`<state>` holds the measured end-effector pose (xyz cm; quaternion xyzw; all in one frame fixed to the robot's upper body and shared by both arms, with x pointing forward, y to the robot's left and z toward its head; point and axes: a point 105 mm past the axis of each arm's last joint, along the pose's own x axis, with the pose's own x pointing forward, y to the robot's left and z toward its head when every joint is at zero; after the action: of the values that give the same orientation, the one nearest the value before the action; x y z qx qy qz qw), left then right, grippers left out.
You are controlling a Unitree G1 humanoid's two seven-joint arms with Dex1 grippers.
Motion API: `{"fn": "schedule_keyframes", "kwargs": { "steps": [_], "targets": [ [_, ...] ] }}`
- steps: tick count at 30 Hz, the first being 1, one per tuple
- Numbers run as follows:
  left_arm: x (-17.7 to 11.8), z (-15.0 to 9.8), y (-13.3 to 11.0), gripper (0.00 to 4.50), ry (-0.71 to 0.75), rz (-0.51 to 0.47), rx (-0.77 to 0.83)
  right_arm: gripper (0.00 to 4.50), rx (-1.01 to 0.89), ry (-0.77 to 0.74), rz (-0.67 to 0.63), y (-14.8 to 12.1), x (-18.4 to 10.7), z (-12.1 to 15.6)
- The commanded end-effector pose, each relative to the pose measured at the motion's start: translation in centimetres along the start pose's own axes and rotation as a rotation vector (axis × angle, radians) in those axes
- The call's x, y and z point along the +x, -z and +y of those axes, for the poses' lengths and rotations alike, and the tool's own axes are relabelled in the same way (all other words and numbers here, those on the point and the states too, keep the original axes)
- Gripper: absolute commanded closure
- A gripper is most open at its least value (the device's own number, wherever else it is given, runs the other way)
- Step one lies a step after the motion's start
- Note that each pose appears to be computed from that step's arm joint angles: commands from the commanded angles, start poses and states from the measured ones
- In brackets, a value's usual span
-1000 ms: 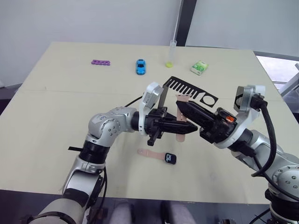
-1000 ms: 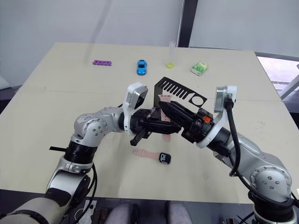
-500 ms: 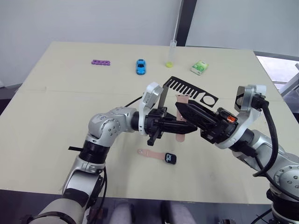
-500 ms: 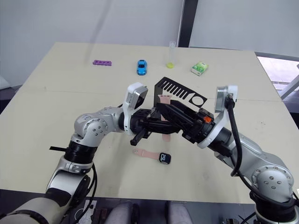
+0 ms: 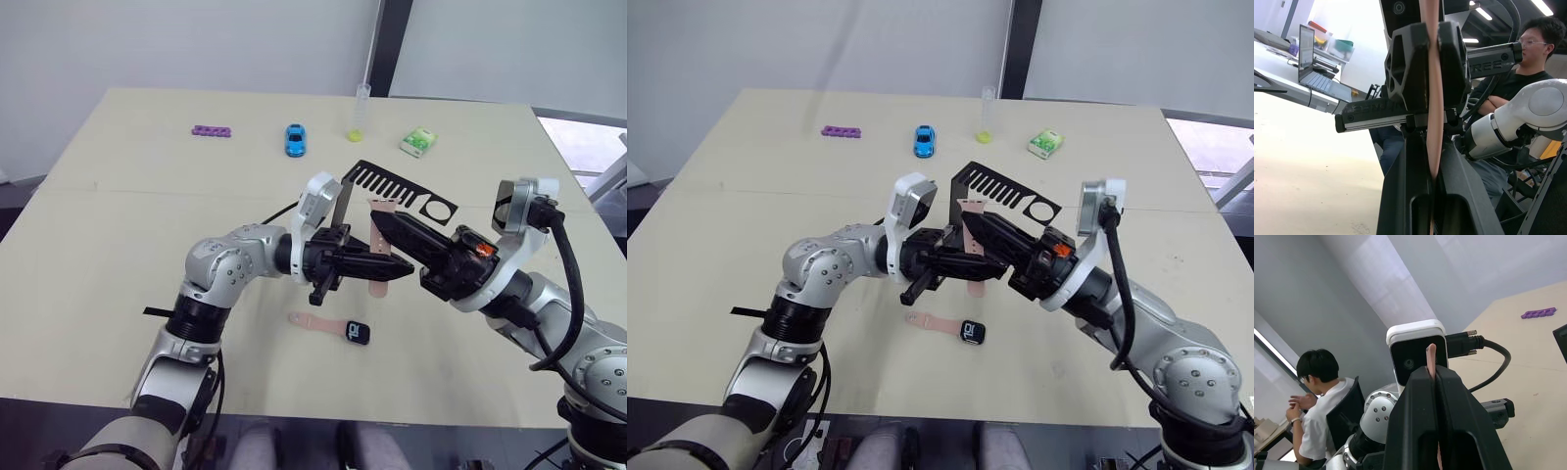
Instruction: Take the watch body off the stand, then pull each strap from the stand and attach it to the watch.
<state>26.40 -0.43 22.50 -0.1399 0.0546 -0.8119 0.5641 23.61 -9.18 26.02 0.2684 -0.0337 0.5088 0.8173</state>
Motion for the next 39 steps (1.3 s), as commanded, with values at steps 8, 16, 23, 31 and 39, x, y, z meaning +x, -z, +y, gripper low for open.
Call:
{"fn": "schedule_keyframes", "kwargs": {
  "steps": [8, 16, 23, 31, 39],
  "targets": [
    [0.3, -0.5, -0.9, 4.50, 0.022, 0.002, 0.045, 4.43, -0.028, -0.050, -0.036, -0.9, 0.0, 1.3],
    [-1.8, -1.0, -1.1, 2.24, -0.001, 0.066, 0.089, 4.50, -0.083, -0.049, 0.007, -0.9, -0.5, 1.7],
    [-4.2, -0.5, 2.3, 0.07, -0.084, 0.333, 0.254, 4.50, -0.230, -0.023, 0.191, 0.0, -3.5, 2.6],
    [-4.4, 2.4, 7.4, 0.07, -0.213, 0.526, 0.387, 4.50, -0.399, 0.038, 0.553, 3.4, -8.5, 2.2],
    [-4.5, 3.0, 10.5, 0.07, -0.231, 0.619, 0.412, 4.50, -0.448, 0.075, 0.730, 6.1, -11.9, 1.2]
  ]
}}
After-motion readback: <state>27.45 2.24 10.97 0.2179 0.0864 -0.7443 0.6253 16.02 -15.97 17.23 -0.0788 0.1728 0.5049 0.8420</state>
